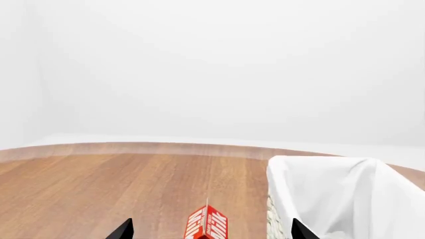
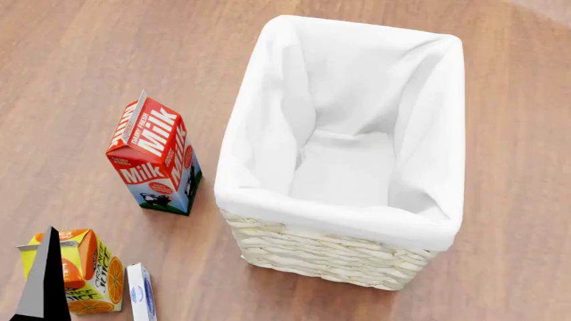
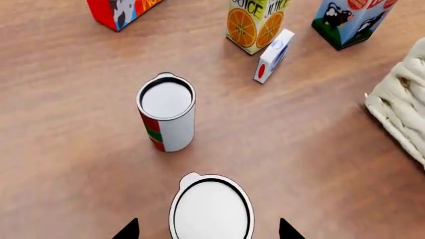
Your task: Pick up the alphabet soup and the tomato sauce, and put them in the basket.
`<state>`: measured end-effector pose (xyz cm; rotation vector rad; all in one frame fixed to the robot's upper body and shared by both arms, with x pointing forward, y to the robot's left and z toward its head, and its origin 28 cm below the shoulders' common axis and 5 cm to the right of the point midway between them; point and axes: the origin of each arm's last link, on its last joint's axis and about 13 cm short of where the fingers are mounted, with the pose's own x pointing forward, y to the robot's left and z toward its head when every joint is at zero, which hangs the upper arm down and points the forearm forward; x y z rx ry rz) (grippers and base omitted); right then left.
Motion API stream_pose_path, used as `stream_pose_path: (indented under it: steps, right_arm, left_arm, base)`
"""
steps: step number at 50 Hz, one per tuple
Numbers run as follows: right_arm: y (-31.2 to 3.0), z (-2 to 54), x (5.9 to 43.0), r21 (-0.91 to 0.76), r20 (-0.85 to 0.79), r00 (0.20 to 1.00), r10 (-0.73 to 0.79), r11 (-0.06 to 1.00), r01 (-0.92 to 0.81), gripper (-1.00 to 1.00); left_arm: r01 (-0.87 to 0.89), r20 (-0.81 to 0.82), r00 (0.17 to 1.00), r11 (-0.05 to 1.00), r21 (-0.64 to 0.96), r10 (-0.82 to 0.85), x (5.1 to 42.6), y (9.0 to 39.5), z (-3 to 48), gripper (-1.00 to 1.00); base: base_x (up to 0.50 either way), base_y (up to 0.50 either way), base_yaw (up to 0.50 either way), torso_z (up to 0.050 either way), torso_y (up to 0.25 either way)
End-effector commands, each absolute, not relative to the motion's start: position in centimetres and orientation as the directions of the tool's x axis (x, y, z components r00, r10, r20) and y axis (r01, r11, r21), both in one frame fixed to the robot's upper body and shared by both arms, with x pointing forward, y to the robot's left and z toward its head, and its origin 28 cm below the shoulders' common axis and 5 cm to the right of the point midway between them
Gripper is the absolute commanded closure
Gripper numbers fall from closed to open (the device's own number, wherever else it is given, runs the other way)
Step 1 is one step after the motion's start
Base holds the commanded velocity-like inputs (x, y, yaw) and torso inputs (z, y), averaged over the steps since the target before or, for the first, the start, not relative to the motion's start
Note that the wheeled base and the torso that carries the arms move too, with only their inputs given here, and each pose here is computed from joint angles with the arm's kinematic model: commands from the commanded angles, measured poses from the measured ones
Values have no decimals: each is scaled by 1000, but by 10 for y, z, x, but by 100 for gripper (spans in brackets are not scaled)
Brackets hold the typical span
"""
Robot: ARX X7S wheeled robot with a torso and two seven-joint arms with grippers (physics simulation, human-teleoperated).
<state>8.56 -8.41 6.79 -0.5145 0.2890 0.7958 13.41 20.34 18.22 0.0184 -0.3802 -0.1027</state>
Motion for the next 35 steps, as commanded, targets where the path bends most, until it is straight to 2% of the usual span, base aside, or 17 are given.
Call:
stream_pose_path:
  steps: [1, 35]
  right_arm:
    - [-82, 59, 92, -320, -442, 670, 597, 593, -739, -100]
    - [-78, 33, 114, -281, -472, 658, 586, 608, -743, -100]
  left_arm:
    - [97, 370, 923, 995, 36, -104, 135, 204, 181, -100]
    - [105, 366, 924, 994, 40, -112, 135, 203, 182, -100]
  base:
    - [0, 0, 0, 0, 0]
    - [0, 0, 0, 0, 0]
